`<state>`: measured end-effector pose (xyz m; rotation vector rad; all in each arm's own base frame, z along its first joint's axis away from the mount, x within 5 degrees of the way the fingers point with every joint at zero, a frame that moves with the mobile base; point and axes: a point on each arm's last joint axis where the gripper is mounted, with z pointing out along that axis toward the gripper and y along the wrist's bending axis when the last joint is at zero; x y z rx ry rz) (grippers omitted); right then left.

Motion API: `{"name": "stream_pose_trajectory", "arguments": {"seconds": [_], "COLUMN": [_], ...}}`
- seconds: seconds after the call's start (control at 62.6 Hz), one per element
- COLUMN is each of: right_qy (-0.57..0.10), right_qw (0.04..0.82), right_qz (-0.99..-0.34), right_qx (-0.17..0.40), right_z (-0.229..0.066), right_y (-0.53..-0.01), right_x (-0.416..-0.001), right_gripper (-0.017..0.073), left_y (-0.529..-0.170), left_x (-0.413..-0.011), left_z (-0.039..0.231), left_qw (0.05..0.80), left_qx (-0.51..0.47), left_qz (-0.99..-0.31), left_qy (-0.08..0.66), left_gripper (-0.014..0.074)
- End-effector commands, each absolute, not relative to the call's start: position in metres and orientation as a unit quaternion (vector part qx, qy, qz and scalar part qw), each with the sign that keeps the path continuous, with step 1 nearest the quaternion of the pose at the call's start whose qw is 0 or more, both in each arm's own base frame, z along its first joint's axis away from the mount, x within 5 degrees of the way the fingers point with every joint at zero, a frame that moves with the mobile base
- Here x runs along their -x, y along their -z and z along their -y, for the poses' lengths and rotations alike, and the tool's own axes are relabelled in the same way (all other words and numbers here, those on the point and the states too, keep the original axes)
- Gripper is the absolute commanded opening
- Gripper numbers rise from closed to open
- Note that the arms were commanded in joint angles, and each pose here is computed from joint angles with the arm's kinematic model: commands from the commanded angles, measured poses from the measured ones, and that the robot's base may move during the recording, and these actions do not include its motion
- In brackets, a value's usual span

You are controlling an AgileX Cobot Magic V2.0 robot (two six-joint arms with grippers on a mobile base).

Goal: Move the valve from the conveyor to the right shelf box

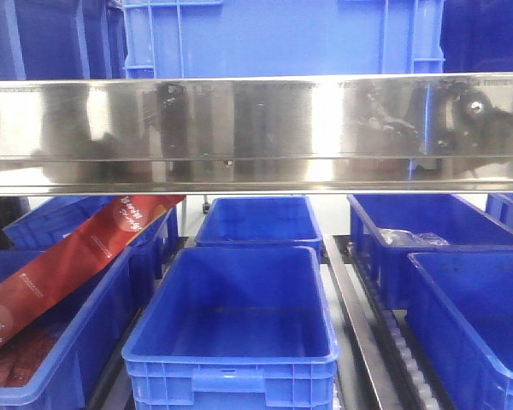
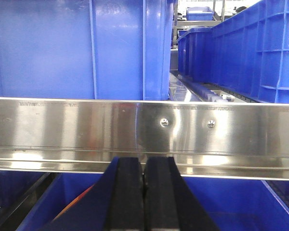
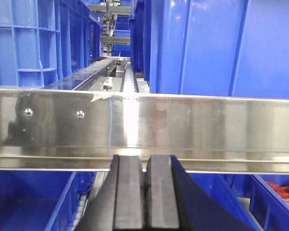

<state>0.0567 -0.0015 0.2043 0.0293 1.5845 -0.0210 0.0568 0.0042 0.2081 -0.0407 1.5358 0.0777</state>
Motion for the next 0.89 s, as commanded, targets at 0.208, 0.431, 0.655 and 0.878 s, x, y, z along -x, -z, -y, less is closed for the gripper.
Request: {"name": "stream_pose_trajectory", "arguments": {"seconds": [0.208,0.431,0.655,0.878], "right_qy": [0.015,0.015,0.015,0.015], "right_qw": [0.713,0.713,0.713,0.713], "right_qz": [-0.701,-0.701,-0.701,-0.701], "right_qx": [-0.013,-0.013,-0.013,-0.013], "right_z": [0.0020,0.0020,0.0020,0.0020], "right_y": [-0.2069,-0.2069,-0.2069,-0.2069], "right_x": [-0.0564,-0.0564,-0.0564,-0.0564], "right_gripper": [-0.0155,-0.0155,-0.0155,-0.0155], "left_y": [-0.2106,-0.2106,-0.2106,-0.2106], "left_x": [-0.0562,-0.0562,-0.0562,-0.0562], "left_z": [-0.0040,-0.0040,-0.0040,-0.0040], "left_qw": [0.727,0.727,0.727,0.727], "left_qx": [0.019,0.019,0.019,0.019], "left_qz": [-0.686,-0.686,-0.686,-0.686], "left_qy": [-0.033,-0.033,-0.033,-0.033], "left_gripper": [-0.0111,-0.0111,-0.0111,-0.0111]}}
